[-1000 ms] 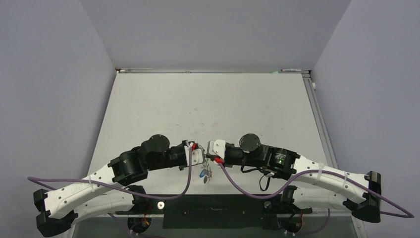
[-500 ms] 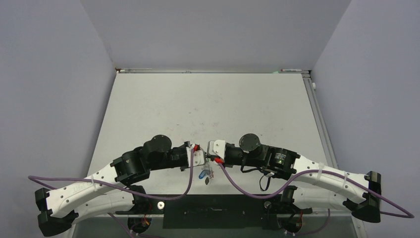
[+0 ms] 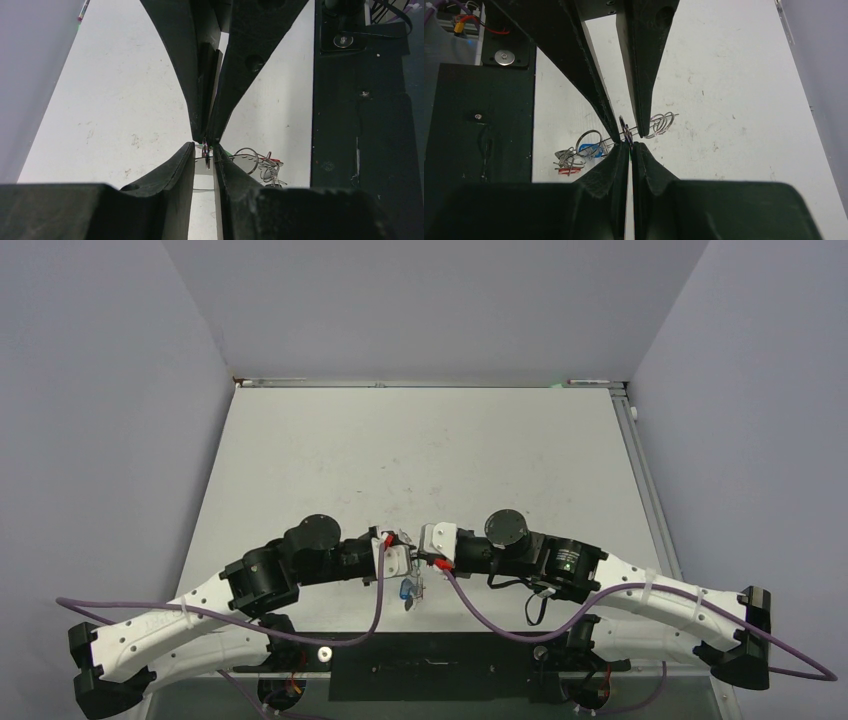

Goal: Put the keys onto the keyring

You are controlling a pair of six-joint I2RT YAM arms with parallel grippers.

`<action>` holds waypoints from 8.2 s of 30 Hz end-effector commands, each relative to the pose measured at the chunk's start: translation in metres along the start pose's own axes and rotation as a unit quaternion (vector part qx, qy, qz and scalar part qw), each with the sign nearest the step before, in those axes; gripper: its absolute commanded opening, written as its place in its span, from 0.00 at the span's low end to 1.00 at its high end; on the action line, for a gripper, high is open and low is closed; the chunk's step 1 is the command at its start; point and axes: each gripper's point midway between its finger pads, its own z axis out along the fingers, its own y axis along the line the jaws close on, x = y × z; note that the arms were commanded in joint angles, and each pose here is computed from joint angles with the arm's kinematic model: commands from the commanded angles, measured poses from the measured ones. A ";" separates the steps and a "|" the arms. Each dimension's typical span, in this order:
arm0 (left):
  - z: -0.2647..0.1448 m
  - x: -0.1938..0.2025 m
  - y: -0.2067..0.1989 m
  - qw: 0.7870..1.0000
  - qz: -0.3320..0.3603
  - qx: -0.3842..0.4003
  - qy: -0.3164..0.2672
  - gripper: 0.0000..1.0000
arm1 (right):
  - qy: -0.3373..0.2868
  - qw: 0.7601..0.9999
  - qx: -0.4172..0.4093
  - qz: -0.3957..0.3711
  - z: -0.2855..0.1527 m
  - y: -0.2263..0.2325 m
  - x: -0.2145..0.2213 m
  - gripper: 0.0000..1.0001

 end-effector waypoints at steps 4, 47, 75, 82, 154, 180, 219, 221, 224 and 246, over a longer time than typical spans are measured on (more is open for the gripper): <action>0.005 -0.016 -0.002 0.999 0.008 0.011 -0.032 0.10 | -0.080 0.997 0.007 -0.019 -0.008 -0.005 -0.042 0.05; -0.043 -0.080 0.006 0.957 -0.083 -0.053 -0.272 0.00 | -0.216 0.976 0.040 0.004 -0.047 -0.004 -0.080 0.38; -0.064 -0.087 0.011 0.921 -0.121 -0.084 -0.360 0.00 | -0.223 0.974 -0.023 0.023 -0.018 0.012 -0.085 0.09; -0.069 -0.089 0.008 0.919 -0.116 -0.077 -0.370 0.00 | -0.236 0.972 -0.001 0.021 -0.034 0.005 -0.093 0.14; -0.073 -0.111 -0.028 0.909 -0.086 0.031 -0.407 0.00 | -0.251 0.962 -0.106 0.001 -0.027 0.031 -0.120 0.05; -0.089 -0.098 -0.014 0.963 -0.058 -0.001 -0.261 0.42 | -0.225 0.972 -0.062 -0.015 -0.033 0.016 -0.115 0.05; -0.037 -0.056 -0.026 0.994 -0.038 0.092 -0.043 0.20 | -0.136 0.986 -0.095 -0.020 -0.024 0.023 -0.087 0.05; -0.038 -0.057 -0.026 0.994 -0.038 0.091 -0.043 0.20 | -0.134 0.986 -0.095 -0.019 -0.022 0.023 -0.085 0.05; -0.038 -0.058 -0.025 0.994 -0.039 0.090 -0.045 0.27 | -0.133 0.986 -0.096 -0.019 -0.021 0.023 -0.085 0.05; -0.032 -0.055 -0.025 0.994 -0.039 0.085 -0.054 0.18 | -0.136 0.986 -0.096 -0.021 -0.022 0.024 -0.086 0.05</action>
